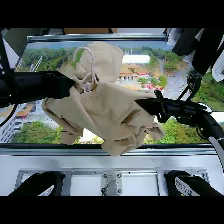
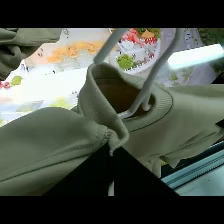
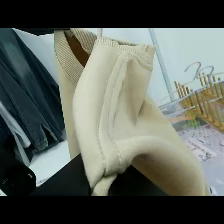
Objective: Fold the clothes and pants, and hang the long-sleeved shirts on hangers.
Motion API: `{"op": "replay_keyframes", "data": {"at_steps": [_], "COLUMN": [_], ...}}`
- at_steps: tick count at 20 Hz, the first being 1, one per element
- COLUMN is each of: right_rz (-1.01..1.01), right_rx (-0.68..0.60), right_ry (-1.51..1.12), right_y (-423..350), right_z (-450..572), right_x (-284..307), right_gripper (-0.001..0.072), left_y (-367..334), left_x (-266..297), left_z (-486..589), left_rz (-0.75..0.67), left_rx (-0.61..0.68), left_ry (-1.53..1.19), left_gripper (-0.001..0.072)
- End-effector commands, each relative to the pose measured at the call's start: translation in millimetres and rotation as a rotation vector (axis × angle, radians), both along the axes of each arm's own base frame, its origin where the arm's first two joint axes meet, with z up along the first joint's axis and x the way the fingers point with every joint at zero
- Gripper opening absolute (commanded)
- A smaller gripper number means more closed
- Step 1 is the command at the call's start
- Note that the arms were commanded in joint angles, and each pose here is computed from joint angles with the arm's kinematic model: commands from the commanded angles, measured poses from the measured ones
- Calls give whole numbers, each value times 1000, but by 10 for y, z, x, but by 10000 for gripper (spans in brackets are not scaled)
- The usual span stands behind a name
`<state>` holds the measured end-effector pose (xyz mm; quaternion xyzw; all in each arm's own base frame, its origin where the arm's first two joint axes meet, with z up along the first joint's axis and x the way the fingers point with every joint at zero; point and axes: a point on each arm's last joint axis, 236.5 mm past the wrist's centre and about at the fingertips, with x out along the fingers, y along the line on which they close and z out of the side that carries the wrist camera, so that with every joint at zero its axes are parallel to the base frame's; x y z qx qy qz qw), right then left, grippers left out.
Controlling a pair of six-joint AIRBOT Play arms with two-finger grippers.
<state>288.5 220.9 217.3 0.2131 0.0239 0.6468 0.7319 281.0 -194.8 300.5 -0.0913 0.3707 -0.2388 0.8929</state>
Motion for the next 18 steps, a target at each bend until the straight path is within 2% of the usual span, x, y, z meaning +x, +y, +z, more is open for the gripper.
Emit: {"op": "replay_keyframes", "data": {"at_steps": [1,5,10,11,12,13,18], "right_rz": [8,11,23,24,23,23,23], "right_rx": [47,102,102,101,102,102,105], "right_ry": [-9,-9,-4,-4,-4,-4,0], "right_y": [110,128,169,170,169,169,166], "right_z": [59,185,183,183,183,183,190], "right_x": [-2,-11,-38,-39,-38,-38,-35], "right_gripper": [14,14,14,14,14,14,14], "left_y": [-90,-262,-297,-296,-289,-280,-161], "left_x": [34,58,78,67,48,21,-121], "left_z": [-30,-33,-63,-43,-16,21,384], "left_rz": [-23,-59,-64,-65,-66,-68,-53], "left_rx": [106,142,146,141,134,126,44], "left_ry": [13,17,24,20,14,8,-88], "left_gripper": [17,17,22,192,432,465,465]}}
